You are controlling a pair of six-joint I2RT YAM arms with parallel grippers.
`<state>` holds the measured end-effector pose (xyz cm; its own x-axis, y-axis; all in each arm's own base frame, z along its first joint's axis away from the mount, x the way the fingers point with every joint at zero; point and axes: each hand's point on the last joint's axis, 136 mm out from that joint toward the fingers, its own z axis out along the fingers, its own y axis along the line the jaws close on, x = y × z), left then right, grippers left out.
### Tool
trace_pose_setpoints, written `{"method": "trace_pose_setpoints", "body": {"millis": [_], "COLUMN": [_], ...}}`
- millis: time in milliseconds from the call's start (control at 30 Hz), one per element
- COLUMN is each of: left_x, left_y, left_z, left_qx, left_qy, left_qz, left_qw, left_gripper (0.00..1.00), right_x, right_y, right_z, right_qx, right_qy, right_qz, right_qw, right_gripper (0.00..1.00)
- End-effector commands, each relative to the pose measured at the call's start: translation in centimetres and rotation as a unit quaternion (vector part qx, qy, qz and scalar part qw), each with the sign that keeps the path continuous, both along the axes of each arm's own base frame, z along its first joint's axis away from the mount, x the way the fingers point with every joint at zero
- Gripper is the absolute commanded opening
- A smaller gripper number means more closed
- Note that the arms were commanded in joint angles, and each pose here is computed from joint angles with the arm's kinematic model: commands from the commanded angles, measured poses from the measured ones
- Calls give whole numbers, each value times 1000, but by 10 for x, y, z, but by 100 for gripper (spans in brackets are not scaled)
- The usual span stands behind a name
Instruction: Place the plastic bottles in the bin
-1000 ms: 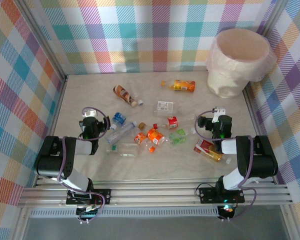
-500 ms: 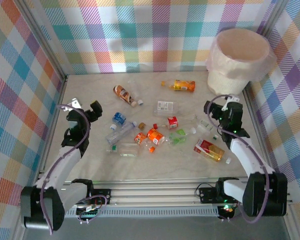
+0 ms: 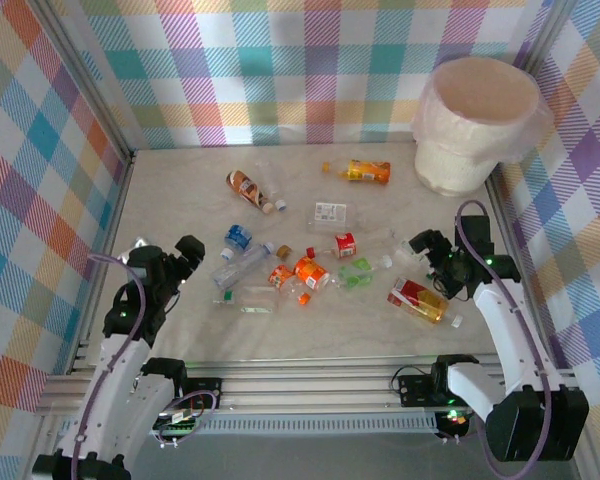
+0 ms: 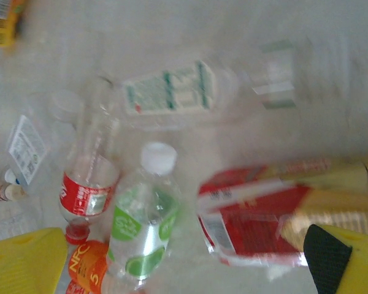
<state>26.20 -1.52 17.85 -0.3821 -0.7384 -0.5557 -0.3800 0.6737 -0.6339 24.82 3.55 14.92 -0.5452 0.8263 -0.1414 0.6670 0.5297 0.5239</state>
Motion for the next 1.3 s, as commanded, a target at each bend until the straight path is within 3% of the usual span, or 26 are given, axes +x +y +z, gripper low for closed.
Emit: {"method": "trace_pose_setpoints", "body": {"millis": [0,100,200,400,733,933,1100,1267], "left_x": [-23,-27,-22,-15,-15,-15,-11,-7], "left_y": [-6,-4,-10,-15,-19,-19,-24,-28], "left_z": [-20,-28,-36,-47,-51,-48,-47,-46], "left_qx": [-29,-46,-78,-96,-106,-96,-100,-92], "left_qy": [44,54,56,73,82,86,87,92], "left_qz": [-2,17,21,20,17,9,-2,-13], "left_qw": [999,997,995,993,991,992,991,991], "left_gripper": [100,100,100,100,100,100,100,100], "right_x": [-36,-57,-58,-61,-46,-46,-50,-52], "right_y": [7,17,25,19,5,-7,-8,-13], "right_z": [-1,-15,-32,-65,-104,-111,-125,-127], "right_qx": [74,136,204,221,199,154,162,143], "right_qy": [82,129,126,136,130,136,138,136], "right_qz": [-88,-152,-220,-289,-332,-331,-351,-343], "right_qw": [990,970,946,922,913,921,912,918], "right_gripper": [100,100,98,100,95,94,90,87]}}
